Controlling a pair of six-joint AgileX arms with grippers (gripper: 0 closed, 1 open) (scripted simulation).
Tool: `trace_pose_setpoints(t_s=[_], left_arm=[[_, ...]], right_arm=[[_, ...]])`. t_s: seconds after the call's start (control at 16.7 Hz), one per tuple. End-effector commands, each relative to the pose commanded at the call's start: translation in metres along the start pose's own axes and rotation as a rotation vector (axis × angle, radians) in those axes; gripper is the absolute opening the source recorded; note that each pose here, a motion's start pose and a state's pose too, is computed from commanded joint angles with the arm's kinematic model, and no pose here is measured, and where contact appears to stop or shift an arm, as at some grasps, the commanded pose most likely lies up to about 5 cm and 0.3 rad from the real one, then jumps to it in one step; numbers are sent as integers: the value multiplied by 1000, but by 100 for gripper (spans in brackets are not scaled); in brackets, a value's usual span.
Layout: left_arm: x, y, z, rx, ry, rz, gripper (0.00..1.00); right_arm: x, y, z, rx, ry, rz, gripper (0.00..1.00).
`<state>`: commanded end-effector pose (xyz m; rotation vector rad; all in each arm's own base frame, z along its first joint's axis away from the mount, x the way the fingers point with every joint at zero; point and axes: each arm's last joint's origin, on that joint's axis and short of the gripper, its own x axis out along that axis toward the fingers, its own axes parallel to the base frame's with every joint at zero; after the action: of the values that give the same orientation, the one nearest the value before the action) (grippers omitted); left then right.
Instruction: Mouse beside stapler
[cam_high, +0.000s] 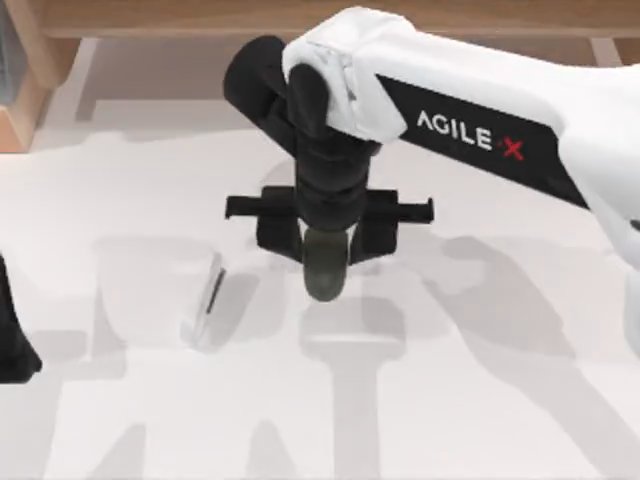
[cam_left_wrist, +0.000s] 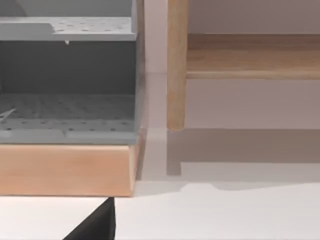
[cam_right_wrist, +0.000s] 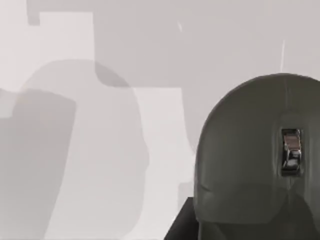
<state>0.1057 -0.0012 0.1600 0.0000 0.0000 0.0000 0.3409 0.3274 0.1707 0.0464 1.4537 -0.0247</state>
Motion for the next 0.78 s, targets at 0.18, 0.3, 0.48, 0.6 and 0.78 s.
trace_pose_setpoints(t_s=[0.18,0.3,0.48,0.6,0.78], left_arm=[[0,0,0,0,0,0,100],[0,0,0,0,0,0,100],[0,0,0,0,0,0,100],[0,0,0,0,0,0,100],[0,0,0,0,0,0,100]], right_arm=[[13,16,-14,-29,13,-5,0],[14,17,-15,-32,14,-5,0],[14,17,-15,-32,14,-5,0],[12,16,-14,-26,13,-3,0],[10,16,-13,-26,6,4,0]])
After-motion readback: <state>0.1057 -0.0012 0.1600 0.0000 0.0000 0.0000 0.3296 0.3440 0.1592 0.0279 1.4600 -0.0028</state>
